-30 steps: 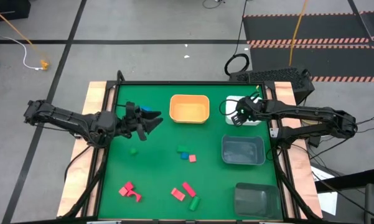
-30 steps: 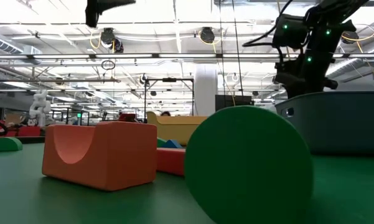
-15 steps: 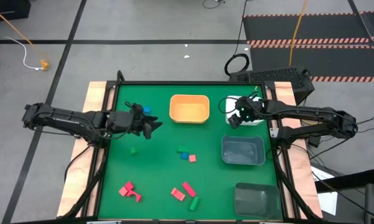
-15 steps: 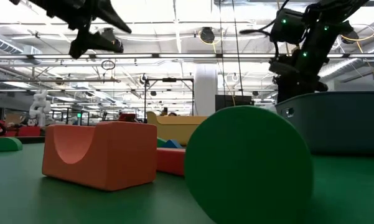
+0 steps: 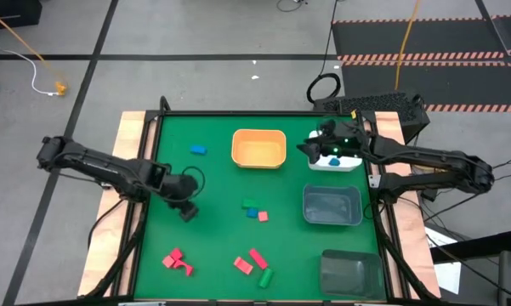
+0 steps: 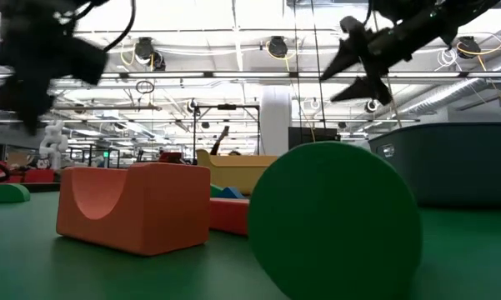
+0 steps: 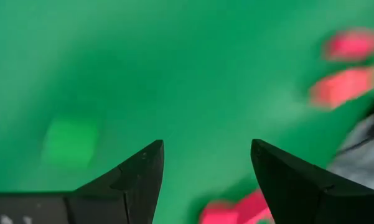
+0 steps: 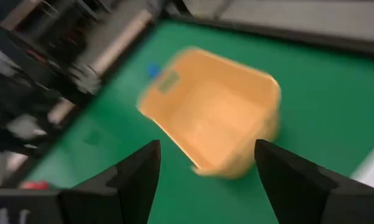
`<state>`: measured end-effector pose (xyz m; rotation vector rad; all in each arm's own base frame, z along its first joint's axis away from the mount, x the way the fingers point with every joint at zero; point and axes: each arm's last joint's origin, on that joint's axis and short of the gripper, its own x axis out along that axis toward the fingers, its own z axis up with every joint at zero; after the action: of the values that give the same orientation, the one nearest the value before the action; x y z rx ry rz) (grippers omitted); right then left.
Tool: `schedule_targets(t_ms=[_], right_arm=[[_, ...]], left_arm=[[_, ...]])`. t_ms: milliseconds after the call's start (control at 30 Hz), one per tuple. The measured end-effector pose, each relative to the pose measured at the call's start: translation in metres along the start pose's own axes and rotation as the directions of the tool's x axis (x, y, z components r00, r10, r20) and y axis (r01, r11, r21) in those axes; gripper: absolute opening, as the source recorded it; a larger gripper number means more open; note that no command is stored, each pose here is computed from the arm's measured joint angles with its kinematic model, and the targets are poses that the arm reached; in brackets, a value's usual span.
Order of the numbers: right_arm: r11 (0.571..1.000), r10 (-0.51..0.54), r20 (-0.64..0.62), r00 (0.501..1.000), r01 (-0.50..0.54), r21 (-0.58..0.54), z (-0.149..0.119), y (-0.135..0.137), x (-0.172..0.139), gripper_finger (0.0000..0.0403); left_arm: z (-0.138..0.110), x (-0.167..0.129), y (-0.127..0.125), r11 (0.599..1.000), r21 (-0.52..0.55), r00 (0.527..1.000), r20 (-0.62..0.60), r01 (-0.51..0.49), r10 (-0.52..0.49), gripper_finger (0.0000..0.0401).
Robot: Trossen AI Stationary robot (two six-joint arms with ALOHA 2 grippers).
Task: Sort & place blocks by color
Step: Put the left green block into the dark blue bin
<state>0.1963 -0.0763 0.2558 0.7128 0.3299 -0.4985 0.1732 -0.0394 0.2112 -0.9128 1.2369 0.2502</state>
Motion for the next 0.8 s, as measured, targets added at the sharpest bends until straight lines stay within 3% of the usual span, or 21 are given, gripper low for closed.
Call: schedule_targets(t_ms=[133,267,433,600,800], right_arm=[[0.999,0.047,0.062,0.997,-0.047,-0.004,0.006,0.005,-0.004,0.0249],[0.998,0.055,0.074,0.996,-0.053,-0.033,0.007,0.005,-0.004,0.0249],[0.998,0.055,0.074,0.996,-0.052,-0.037,0.007,0.005,-0.004,0.0249],[0.998,0.054,0.073,0.996,-0.052,-0.033,0.007,0.005,-0.003,0.0249],[0.998,0.055,0.073,0.996,-0.053,-0.031,0.007,0.005,-0.003,0.0249]], left_arm=[[-0.013,0.003,0.009,0.989,-0.048,0.986,-0.104,-0.139,0.134,0.0241],[-0.016,0.003,0.012,0.973,-0.041,0.973,-0.034,-0.228,0.226,0.0241],[-0.013,0.006,0.012,0.957,-0.063,0.956,0.051,-0.284,0.287,0.0241],[-0.010,0.020,0.012,0.925,-0.142,0.935,-0.009,-0.352,0.354,0.0241],[-0.006,0.040,0.010,0.911,-0.136,0.921,-0.080,-0.388,0.381,0.0241]])
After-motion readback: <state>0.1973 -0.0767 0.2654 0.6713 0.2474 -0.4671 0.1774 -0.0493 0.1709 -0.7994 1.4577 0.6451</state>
